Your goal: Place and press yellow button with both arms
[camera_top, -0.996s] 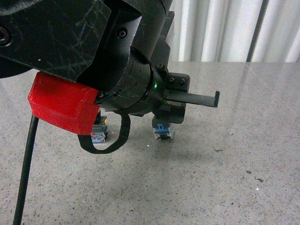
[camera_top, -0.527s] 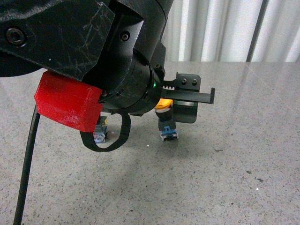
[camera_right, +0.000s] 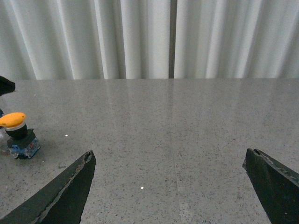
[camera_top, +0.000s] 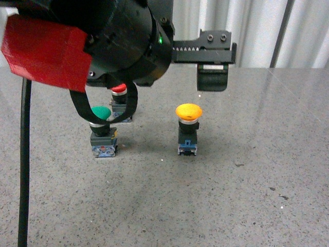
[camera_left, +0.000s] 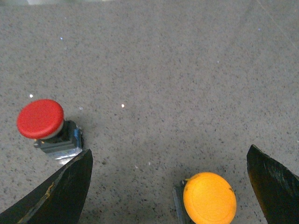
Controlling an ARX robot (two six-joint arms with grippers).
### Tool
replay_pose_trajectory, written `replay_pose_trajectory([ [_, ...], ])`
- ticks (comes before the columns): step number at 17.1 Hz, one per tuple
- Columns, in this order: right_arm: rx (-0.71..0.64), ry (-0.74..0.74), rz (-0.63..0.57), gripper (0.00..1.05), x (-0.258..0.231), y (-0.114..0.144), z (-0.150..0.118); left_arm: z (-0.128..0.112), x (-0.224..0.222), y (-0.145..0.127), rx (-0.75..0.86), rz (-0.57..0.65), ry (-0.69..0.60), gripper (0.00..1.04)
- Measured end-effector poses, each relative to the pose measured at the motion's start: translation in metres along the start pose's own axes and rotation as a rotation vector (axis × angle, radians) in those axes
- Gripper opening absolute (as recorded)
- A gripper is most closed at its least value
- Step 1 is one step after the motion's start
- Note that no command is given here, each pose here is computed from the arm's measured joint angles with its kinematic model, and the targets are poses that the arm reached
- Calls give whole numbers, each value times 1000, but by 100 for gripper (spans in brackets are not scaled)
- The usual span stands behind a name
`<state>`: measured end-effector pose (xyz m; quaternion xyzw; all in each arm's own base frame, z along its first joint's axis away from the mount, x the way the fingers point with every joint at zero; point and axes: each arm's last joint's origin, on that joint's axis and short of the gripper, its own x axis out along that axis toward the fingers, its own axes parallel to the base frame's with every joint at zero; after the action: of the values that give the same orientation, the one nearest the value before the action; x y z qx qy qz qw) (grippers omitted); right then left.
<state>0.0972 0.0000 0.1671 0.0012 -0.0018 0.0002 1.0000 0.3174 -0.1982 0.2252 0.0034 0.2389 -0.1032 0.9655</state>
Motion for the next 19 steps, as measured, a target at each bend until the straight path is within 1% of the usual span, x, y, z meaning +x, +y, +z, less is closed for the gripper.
replay_pose_trajectory([
  [2,0,0,0,98,0,0,0,15,-11,7,13,17,-86,98],
  [3,0,0,0,98,0,0,0,27,-24,15,27,36,-164,98],
  [5,0,0,0,98,0,0,0,39,-47,27,45,74,-272,98],
  [7,0,0,0,98,0,0,0,48,-81,45,72,129,-391,98],
  [8,0,0,0,98,0,0,0,47,-102,57,93,164,-444,98],
  [9,0,0,0,98,0,0,0,39,-124,72,75,207,-452,90],
  [11,0,0,0,98,0,0,0,-4,-159,104,19,222,-475,68],
  [12,0,-1,0,98,0,0,0,-19,-168,114,1,234,-503,57],
  [13,0,0,0,98,0,0,0,-31,-172,120,-9,224,-516,46],
  [15,0,0,0,98,0,0,0,-62,-168,129,2,211,-471,25],
  [16,0,0,0,98,0,0,0,-75,-168,133,4,208,-458,14],
  [17,0,0,0,98,0,0,0,-83,-172,138,-1,215,-471,1],
  [19,0,-1,0,98,0,0,0,-95,-176,143,-6,219,-489,2],
])
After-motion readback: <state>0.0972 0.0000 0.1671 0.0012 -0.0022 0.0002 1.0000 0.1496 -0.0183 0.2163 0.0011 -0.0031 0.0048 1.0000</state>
